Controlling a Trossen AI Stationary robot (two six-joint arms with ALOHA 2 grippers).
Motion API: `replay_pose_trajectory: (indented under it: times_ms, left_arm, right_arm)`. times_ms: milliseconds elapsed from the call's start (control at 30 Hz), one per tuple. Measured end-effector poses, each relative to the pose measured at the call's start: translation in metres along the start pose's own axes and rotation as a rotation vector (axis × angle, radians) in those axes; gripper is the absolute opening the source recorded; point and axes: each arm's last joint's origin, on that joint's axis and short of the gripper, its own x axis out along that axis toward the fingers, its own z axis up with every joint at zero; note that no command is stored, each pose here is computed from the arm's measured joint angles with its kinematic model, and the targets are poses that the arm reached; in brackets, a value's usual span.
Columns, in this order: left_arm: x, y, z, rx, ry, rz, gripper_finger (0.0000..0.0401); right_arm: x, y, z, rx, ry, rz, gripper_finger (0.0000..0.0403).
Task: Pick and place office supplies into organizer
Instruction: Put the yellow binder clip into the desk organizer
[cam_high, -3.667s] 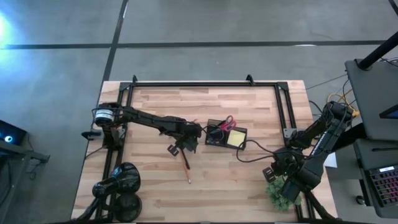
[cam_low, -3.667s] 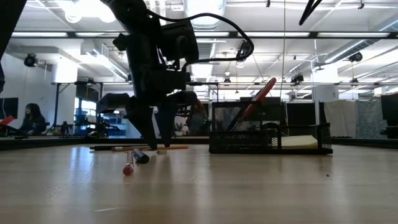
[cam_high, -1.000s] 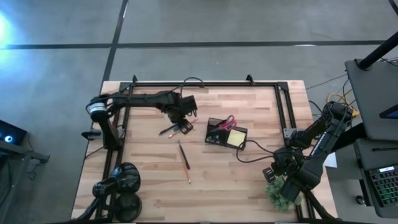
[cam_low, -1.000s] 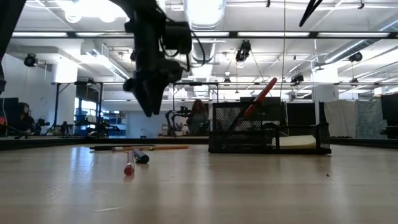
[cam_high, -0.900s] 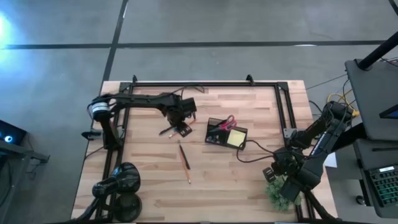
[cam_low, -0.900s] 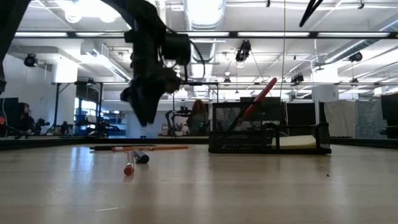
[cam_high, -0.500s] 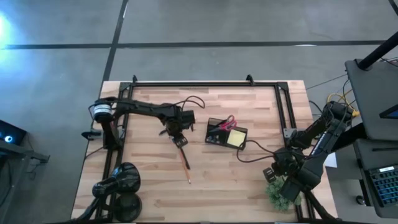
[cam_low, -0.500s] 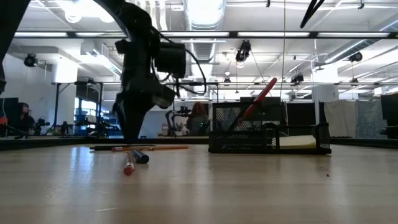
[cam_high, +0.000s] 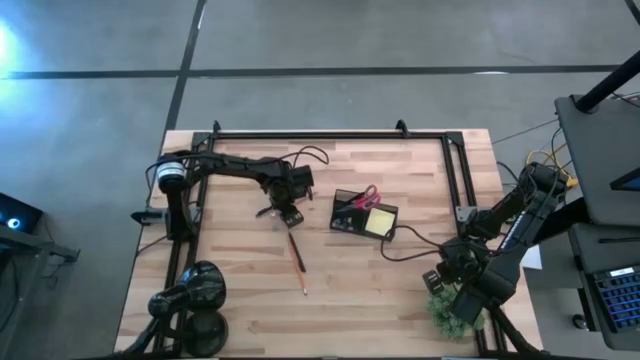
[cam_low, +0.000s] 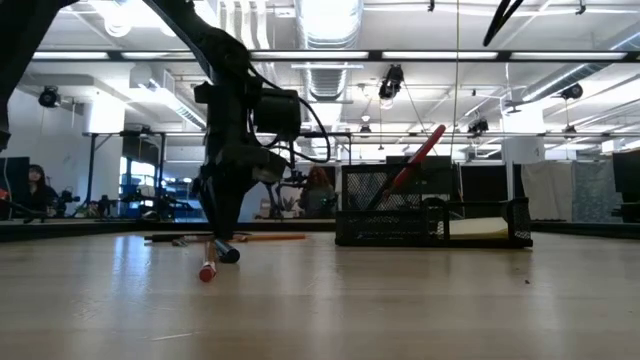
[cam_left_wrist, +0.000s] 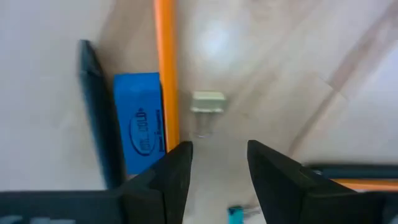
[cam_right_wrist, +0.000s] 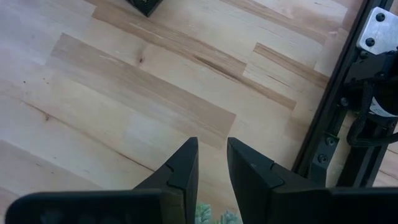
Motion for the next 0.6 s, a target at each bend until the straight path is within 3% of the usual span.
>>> replay_pose_trajectory:
  times_ms: [333,600]
  left_arm:
    - [-0.002,0.004,0.005,0.05,-0.051,0.072,0.0147]
    - [0.001,-0.009,0.006,0.083,-0.097,0.11,0.0148]
  right_arm:
    - [0.0,0.0,0.0,-0.001,-0.001,-0.002,0.0077]
    - [0.0,0.0,0.0,-0.001,-0.001,-0.002,0.0077]
